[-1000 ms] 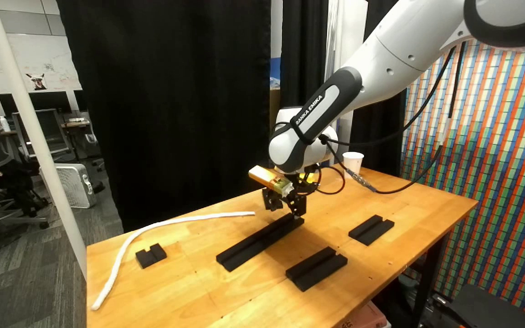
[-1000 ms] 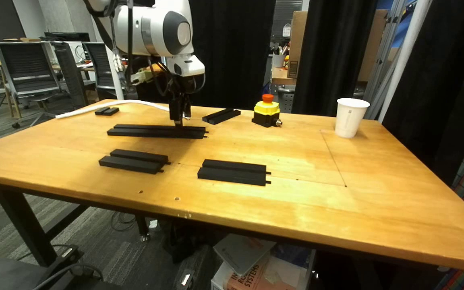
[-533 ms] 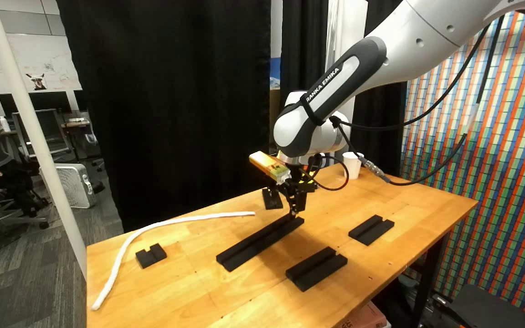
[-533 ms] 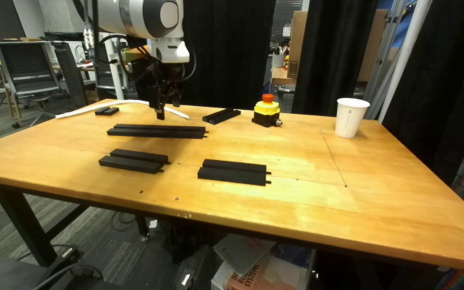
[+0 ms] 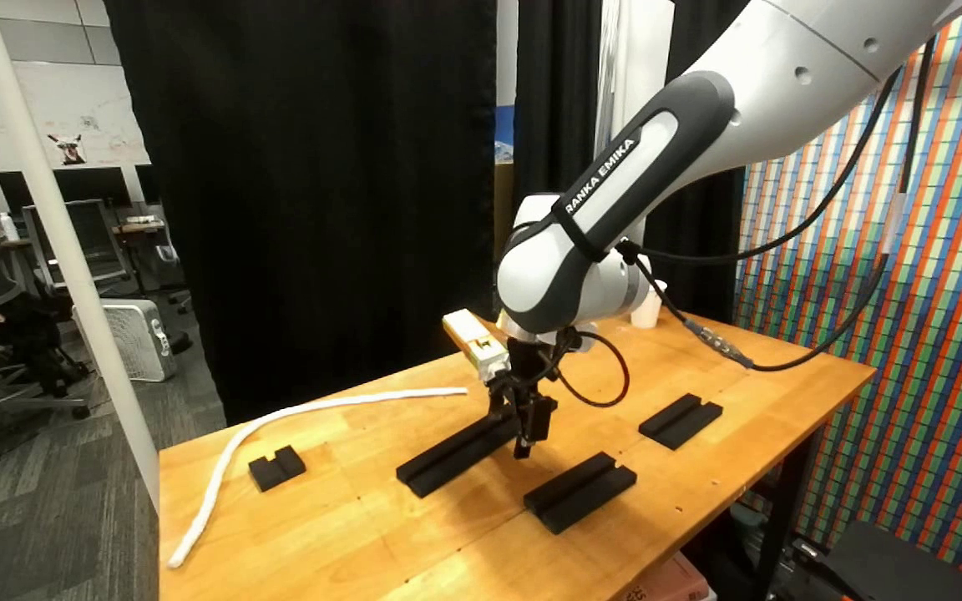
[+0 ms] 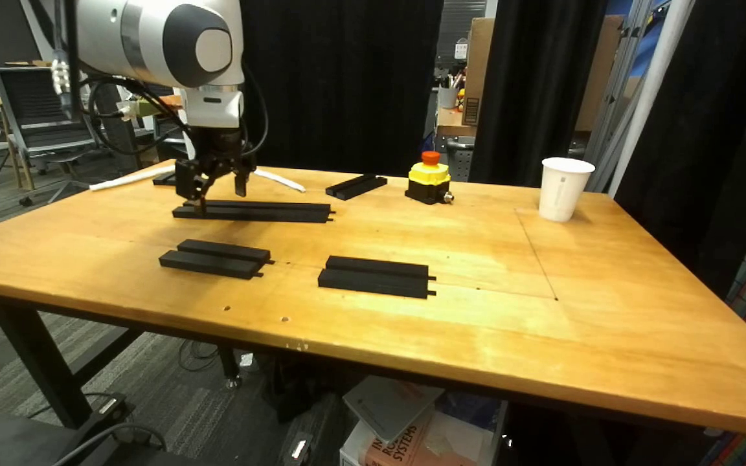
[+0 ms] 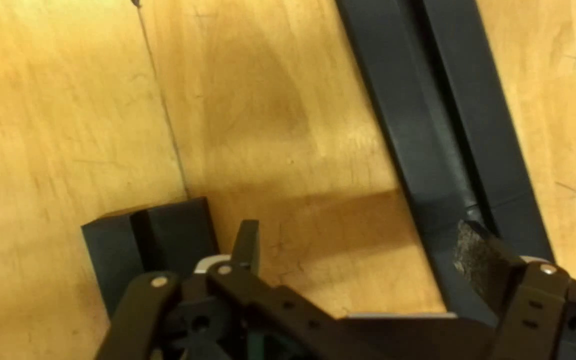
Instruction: Connect four black pieces together
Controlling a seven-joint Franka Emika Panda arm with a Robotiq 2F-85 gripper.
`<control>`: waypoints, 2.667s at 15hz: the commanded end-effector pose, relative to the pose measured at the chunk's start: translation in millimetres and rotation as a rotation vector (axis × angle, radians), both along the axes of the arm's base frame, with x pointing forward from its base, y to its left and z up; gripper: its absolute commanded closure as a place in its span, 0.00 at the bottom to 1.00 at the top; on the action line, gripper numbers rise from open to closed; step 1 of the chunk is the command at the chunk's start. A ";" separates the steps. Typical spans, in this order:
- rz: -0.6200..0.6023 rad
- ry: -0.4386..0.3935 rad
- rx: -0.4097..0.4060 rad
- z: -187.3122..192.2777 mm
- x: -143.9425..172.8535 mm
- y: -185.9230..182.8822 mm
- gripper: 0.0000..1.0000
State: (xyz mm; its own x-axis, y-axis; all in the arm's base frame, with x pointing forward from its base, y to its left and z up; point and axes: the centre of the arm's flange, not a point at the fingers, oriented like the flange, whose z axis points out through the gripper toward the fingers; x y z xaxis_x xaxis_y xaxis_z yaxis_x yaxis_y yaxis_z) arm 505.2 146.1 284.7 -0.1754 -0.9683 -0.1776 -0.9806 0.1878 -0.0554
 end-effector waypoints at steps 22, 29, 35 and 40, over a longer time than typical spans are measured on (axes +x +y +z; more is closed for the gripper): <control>0.103 0.041 -0.100 3.7 -105.2 -43.0 0.00; 0.153 0.061 -0.085 -10.7 -127.7 -29.5 0.00; 0.190 0.071 -0.083 -26.0 -137.9 -40.7 0.00; 0.227 0.017 -0.081 -27.4 -132.2 -36.1 0.00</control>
